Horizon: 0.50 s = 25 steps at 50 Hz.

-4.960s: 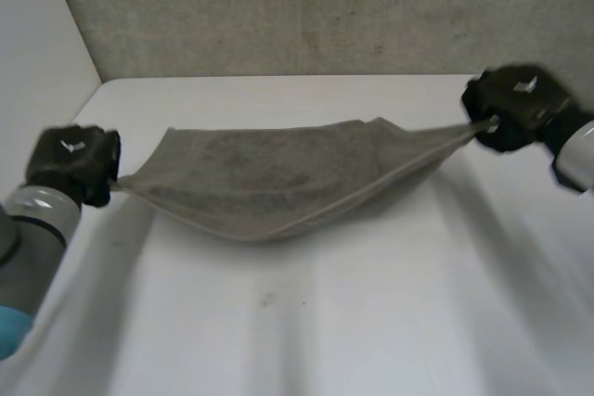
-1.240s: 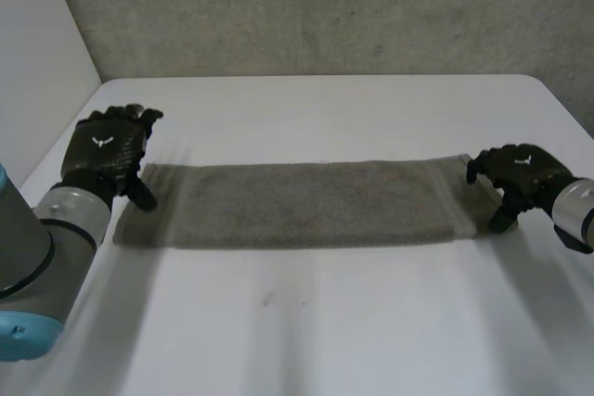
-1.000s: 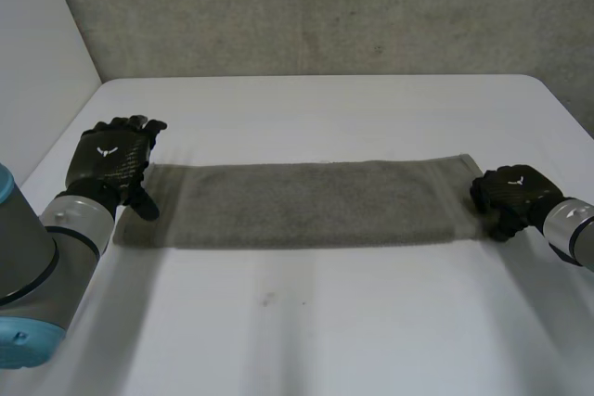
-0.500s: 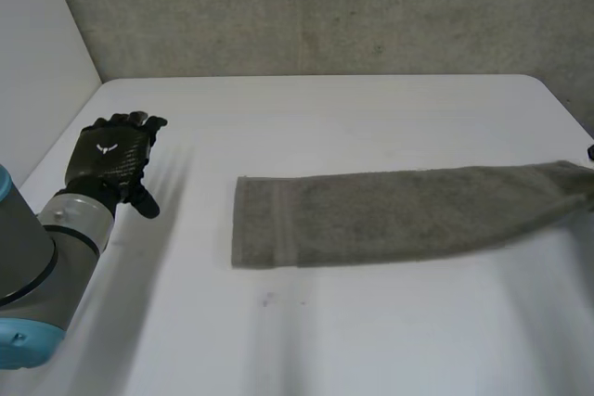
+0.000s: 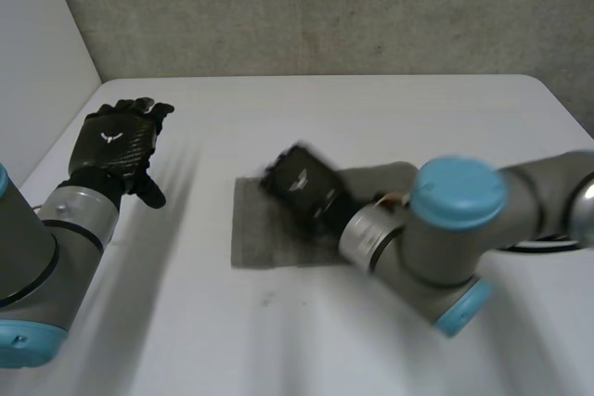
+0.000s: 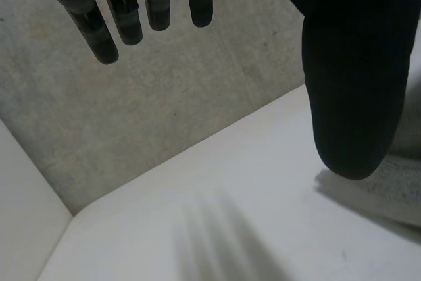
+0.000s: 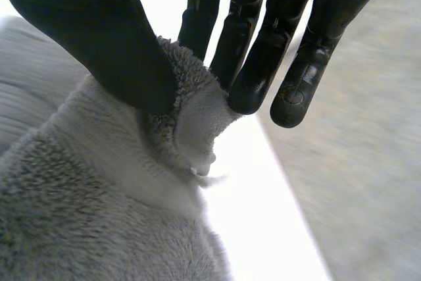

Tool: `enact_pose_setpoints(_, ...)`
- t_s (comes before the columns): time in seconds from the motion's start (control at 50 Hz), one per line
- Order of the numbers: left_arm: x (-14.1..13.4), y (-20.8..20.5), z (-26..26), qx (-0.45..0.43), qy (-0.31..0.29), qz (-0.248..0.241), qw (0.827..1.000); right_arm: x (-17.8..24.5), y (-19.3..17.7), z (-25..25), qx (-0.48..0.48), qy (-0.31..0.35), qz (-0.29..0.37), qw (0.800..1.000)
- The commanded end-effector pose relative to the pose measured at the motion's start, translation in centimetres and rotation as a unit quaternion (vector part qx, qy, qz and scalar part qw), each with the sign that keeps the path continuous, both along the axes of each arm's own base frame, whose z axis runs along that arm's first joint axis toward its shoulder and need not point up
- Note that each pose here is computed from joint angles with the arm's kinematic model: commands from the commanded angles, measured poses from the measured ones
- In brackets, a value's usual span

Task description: Fold the towel.

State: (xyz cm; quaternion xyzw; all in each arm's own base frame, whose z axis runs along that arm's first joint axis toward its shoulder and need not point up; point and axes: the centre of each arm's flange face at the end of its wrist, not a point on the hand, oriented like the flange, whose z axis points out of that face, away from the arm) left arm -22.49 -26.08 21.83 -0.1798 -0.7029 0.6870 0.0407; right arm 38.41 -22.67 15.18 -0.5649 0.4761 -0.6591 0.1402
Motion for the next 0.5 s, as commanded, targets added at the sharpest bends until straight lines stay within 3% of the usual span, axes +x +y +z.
enact_pose_setpoints(0.02, -1.6, 0.4, 0.4, -0.011, 0.003, -0.026, 1.0, 0.8, 2.4, -3.3, 0.038, 0.027, 0.04, 0.998)
enact_pose_setpoints(0.12, -3.8, 0.4, 0.4, -0.017, 0.007, -0.057, 0.998, -0.2, 1.4, -1.5, 0.046, 0.011, 0.009, 0.999)
enact_pose_setpoints(0.16, -4.7, 0.4, 0.4, -0.019, 0.007, -0.068, 0.998, -3.1, -1.8, 0.5, 0.09, -0.022, -0.059, 0.994)
enact_pose_setpoints(0.18, -5.6, 0.3, 0.3, -0.021, 0.008, -0.077, 0.997, -3.1, -1.9, 0.5, 0.09, -0.022, -0.059, 0.994)
enact_pose_setpoints(0.32, -10.6, 0.7, -2.2, 0.003, 0.027, -0.135, 0.99, -9.8, -5.1, 3.0, 0.245, -0.1, -0.175, 0.948)
enact_pose_setpoints(0.42, -11.6, 0.4, -5.4, 0.037, 0.017, -0.137, 0.99, -13.3, -5.9, 1.1, 0.269, -0.076, -0.227, 0.933)
enact_pose_setpoints(0.5, -11.4, 0.4, -7.5, 0.059, 0.001, -0.121, 0.991, -15.0, -5.9, -0.1, 0.261, -0.041, -0.248, 0.932)
